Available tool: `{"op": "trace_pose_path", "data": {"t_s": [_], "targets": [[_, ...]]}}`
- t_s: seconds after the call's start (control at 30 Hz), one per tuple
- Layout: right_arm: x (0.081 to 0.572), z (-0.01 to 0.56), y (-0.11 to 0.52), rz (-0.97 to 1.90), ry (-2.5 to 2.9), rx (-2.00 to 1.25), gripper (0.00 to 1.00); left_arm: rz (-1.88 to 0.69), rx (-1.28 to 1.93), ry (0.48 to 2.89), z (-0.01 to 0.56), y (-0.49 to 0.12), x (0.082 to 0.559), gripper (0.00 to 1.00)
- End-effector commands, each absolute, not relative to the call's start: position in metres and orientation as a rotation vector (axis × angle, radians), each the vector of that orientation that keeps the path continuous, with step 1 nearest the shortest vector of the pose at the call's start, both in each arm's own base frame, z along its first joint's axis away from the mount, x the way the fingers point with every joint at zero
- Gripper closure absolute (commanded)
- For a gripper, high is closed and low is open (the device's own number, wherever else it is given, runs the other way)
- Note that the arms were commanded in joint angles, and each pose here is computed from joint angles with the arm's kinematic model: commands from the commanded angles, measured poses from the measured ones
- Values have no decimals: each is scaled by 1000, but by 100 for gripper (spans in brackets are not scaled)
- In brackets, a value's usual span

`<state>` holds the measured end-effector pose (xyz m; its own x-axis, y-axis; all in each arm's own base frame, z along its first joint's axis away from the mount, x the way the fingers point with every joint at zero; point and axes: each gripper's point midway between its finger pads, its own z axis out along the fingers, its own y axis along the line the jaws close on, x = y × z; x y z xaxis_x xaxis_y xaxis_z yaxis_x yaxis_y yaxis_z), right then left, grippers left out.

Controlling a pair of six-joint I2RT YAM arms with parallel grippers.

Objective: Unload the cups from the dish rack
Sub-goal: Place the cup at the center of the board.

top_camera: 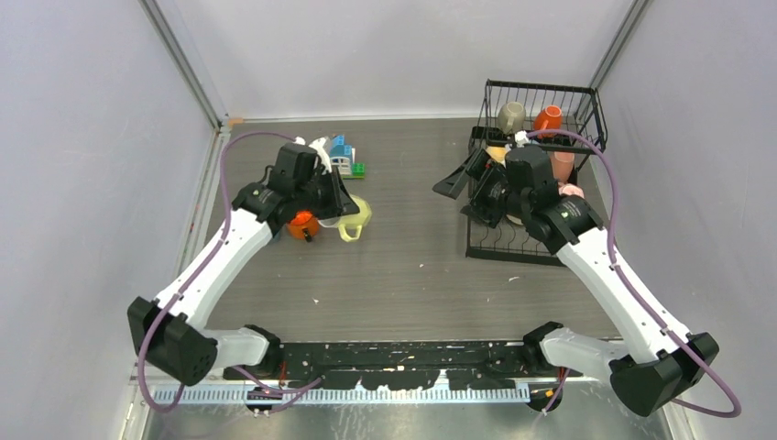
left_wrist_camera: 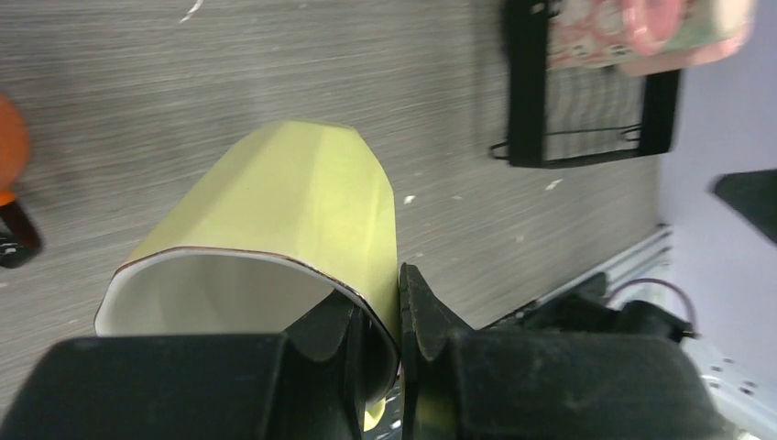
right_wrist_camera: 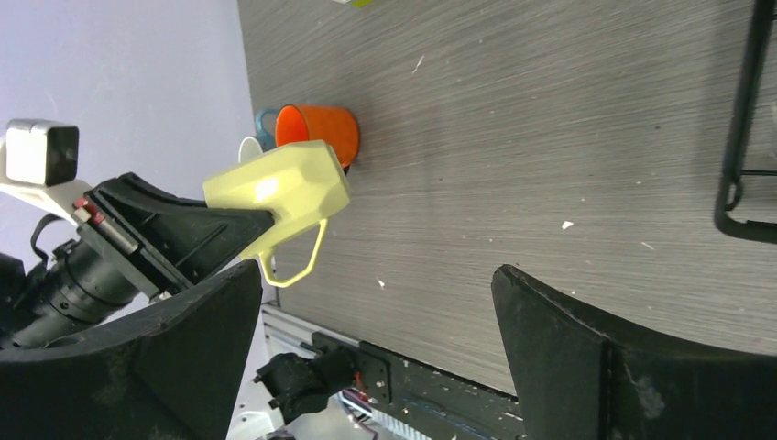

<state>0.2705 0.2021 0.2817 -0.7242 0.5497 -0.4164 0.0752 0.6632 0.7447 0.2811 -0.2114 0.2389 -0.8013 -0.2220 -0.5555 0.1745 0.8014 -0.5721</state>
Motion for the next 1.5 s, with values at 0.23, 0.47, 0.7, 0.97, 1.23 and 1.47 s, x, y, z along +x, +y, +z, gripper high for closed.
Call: {"op": "trace_pose_path", "data": {"t_s": [0.23,0.47,0.7,0.97,1.23,1.47], "targets": [[263,307,176,830,2165,421,0,-371,132,2468,212,-180,328,100],[253,311,171,835,2164,420,0,-232,181,2527,187,-178,356,100],[243,311,168,842,2172,424,0,-151,224,2583,166,-178,368,100],[237,313,163,830,2167,425,0,-58,295,2658,144,-184,376,100],[232,319,161,831,2167,415,0,16,319,2719,125,-183,380,100],[230,315,158,821,2170,422,0,43,330,2744,118,-181,380,100]]}}
